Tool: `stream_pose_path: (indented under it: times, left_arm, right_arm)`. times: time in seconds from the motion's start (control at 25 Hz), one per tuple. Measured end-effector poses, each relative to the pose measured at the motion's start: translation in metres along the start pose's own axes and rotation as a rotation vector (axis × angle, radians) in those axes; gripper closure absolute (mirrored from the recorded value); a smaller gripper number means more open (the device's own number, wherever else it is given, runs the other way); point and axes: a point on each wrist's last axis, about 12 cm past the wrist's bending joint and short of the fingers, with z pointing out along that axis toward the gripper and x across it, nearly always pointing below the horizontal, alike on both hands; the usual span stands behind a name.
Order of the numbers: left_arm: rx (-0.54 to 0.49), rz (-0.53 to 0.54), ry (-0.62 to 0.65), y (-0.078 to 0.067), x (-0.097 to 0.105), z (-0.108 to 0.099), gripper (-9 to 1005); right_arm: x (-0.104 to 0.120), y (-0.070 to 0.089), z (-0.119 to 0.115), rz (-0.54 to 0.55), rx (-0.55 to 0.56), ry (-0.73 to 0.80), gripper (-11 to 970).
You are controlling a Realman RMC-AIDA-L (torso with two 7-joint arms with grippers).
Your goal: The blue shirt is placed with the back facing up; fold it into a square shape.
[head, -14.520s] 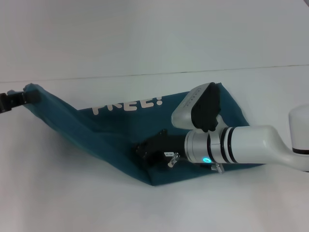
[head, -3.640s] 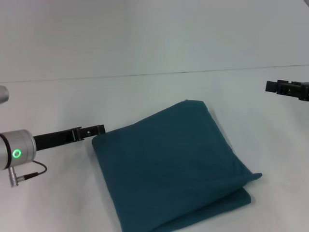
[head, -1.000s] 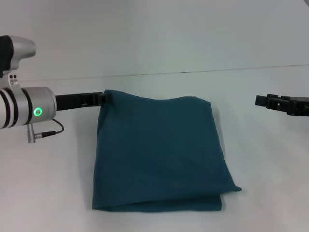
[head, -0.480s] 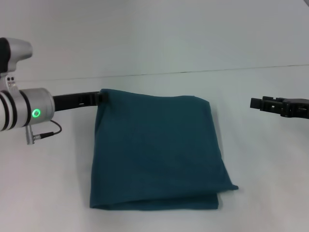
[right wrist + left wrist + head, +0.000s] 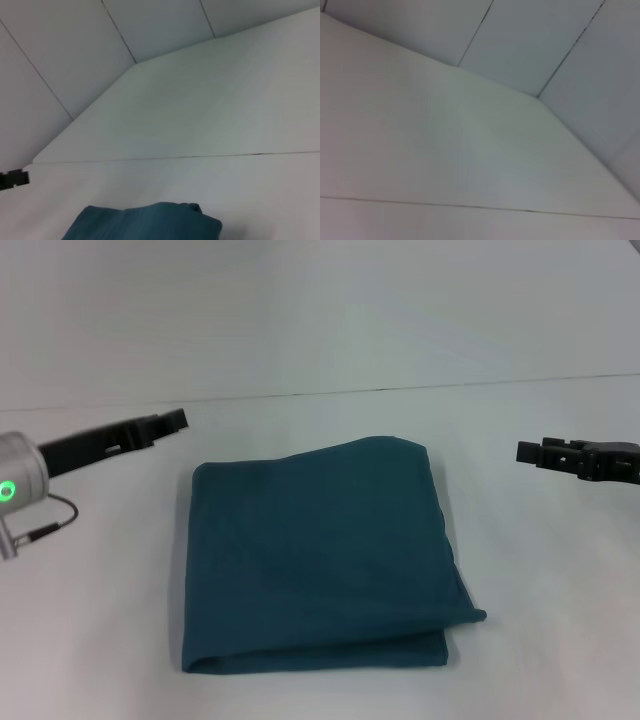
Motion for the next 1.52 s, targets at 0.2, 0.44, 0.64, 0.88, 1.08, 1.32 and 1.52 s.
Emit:
stream_pose_path:
  times: [0.2, 0.44, 0.64, 0.88, 1.08, 1.32, 1.52]
  left_arm:
    - [0.219, 0.031, 0.106, -0.022, 0.021, -0.012, 595]
    - [0.360, 0.058, 0.204, -0.035, 0.053, -0.009, 316]
    - [0.382, 0.060, 0.202, -0.033, 0.063, -0.012, 244]
    - [0.458, 0.089, 0.160, -0.030, 0.072, -0.033, 229]
    - [0.506, 0.087, 0.101, -0.024, 0.081, -0.056, 222]
    - [0.514, 0.105, 0.078, -0.020, 0.094, -0.073, 216]
    - [0.542, 0.108, 0.089, -0.022, 0.101, -0.079, 213]
  right_arm:
    - [-0.001, 0.000, -0.001, 0.004, -0.004, -0.006, 305]
    - [0.002, 0.003, -0.001, 0.014, -0.027, -0.001, 298]
    - [0.007, 0.004, -0.003, 0.003, -0.036, 0.003, 293]
    - [0.023, 0.017, -0.007, -0.100, -0.169, 0.013, 286]
    - [0.042, 0.036, -0.010, -0.177, -0.349, 0.004, 280]
    - [0.070, 0.056, 0.001, -0.266, -0.455, 0.046, 95]
    - [0.076, 0.067, 0.004, -0.281, -0.494, -0.018, 48]
